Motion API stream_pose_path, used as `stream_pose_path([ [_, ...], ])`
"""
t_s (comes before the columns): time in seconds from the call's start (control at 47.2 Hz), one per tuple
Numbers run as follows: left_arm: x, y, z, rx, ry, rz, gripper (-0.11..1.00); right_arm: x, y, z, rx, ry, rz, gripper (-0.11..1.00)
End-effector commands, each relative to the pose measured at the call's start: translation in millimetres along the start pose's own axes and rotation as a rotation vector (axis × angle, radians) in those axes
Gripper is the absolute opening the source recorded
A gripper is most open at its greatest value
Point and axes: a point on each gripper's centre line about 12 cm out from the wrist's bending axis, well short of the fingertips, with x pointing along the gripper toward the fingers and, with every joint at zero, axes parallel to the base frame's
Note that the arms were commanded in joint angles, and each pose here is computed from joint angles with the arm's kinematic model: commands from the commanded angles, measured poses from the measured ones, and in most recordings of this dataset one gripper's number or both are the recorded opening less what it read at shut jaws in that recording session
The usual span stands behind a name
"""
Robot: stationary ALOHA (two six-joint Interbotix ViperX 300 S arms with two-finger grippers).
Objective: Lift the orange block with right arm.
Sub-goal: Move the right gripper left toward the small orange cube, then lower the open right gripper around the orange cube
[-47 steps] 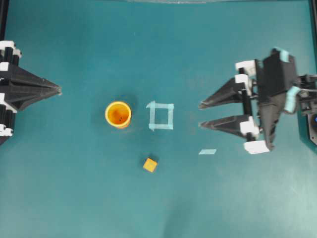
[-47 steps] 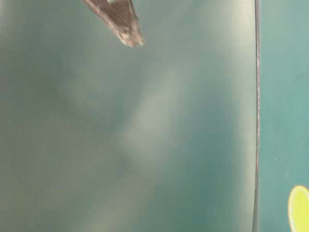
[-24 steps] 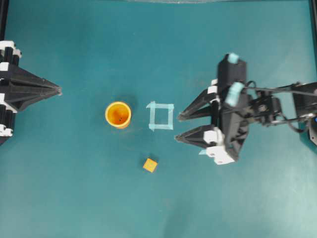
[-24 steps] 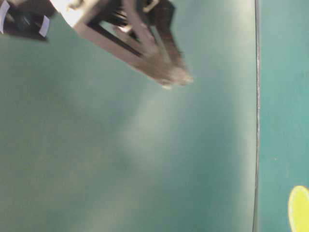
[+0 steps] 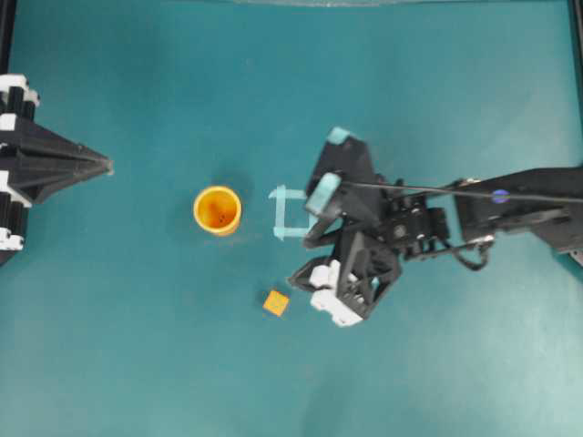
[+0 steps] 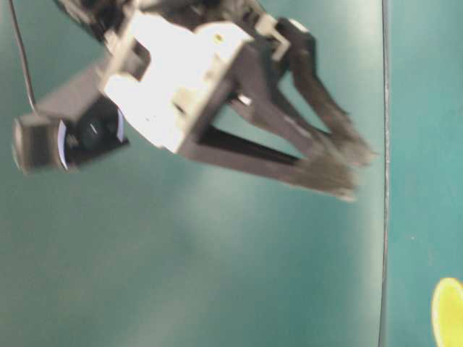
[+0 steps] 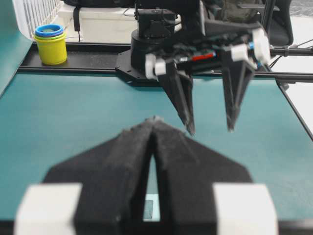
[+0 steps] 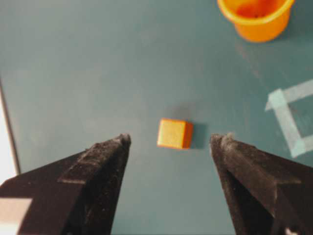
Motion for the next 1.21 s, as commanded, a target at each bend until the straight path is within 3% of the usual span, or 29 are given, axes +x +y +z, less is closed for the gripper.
stream_pose_path([
  [0.0, 2, 0, 12, 0.001, -0.032, -0.001, 0.01, 3, 14, 6, -0.015, 0.018, -0.002, 0.67],
  [0.317, 2, 0, 12, 0.001, -0.032, -0.002, 0.01, 40, 17, -4, -0.035, 0.114, -0.065, 0.67],
  [0.783, 2, 0, 11, 0.000, -0.031, -0.002, 0.01, 75, 9, -17, 0.024, 0.136, -0.147, 0.67],
  [1.185, 2, 0, 11, 0.001, -0.031, -0.002, 0.01, 101, 23, -12, -0.004, 0.125, -0.148, 0.67],
])
